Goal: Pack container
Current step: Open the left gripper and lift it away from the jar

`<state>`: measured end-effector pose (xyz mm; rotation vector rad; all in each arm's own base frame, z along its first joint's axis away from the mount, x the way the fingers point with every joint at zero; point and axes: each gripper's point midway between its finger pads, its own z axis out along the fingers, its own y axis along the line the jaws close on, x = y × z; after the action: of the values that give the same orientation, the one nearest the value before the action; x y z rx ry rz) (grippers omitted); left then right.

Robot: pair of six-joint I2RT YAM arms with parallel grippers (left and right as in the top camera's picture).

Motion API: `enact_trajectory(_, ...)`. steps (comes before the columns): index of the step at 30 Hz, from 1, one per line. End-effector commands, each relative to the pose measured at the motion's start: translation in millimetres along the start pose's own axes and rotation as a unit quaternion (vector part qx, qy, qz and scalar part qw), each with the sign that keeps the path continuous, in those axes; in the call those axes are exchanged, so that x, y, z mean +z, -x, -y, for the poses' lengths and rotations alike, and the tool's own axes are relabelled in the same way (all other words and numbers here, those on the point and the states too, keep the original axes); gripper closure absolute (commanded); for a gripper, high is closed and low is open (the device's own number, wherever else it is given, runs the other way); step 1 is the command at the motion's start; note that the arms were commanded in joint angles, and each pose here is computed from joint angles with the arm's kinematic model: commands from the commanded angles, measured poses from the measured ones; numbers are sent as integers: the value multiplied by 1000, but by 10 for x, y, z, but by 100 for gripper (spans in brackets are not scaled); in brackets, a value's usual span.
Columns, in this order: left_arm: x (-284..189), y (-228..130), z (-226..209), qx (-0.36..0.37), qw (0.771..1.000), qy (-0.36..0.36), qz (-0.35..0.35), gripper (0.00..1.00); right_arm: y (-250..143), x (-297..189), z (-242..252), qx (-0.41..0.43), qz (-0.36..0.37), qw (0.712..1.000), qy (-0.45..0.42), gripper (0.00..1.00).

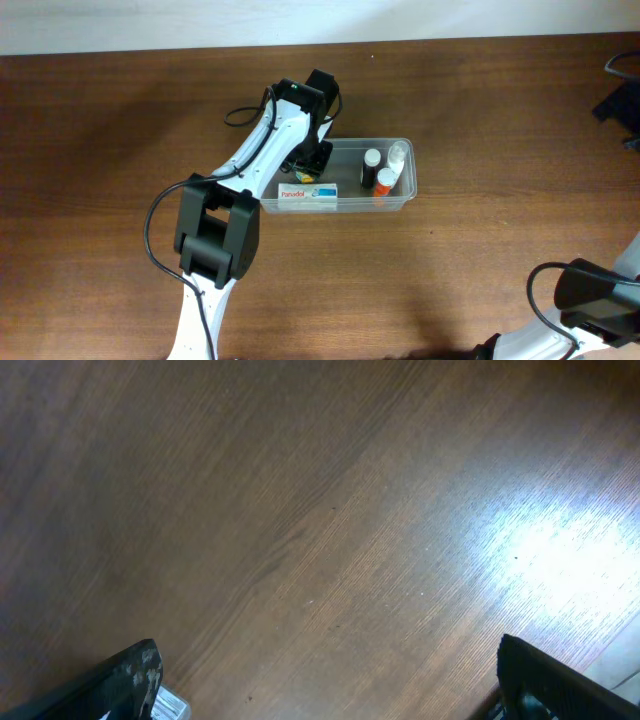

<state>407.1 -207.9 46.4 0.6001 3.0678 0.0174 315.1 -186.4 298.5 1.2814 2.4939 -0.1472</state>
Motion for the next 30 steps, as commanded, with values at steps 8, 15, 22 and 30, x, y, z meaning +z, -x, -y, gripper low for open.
enact_trajectory(8, 35, 17, 31, 1, 1000, 0, 1, 55, 1, -24, 36, 0, 4, 1000, -5, 2)
enact_trajectory(15, -246, 110, 33, 11, 1000, -2, 20, 46, 1, -25, 36, 0, 4, 1000, -5, 2)
enact_trajectory(22, -1100, 146, 21, 18, 998, -5, 64, 8, 1, -25, 36, 0, 4, 1000, -5, 2)
enact_trajectory(30, -2261, -88, 264, 31, 980, -93, 174, 1, 1, -25, 36, 0, 4, 1000, -5, 2)
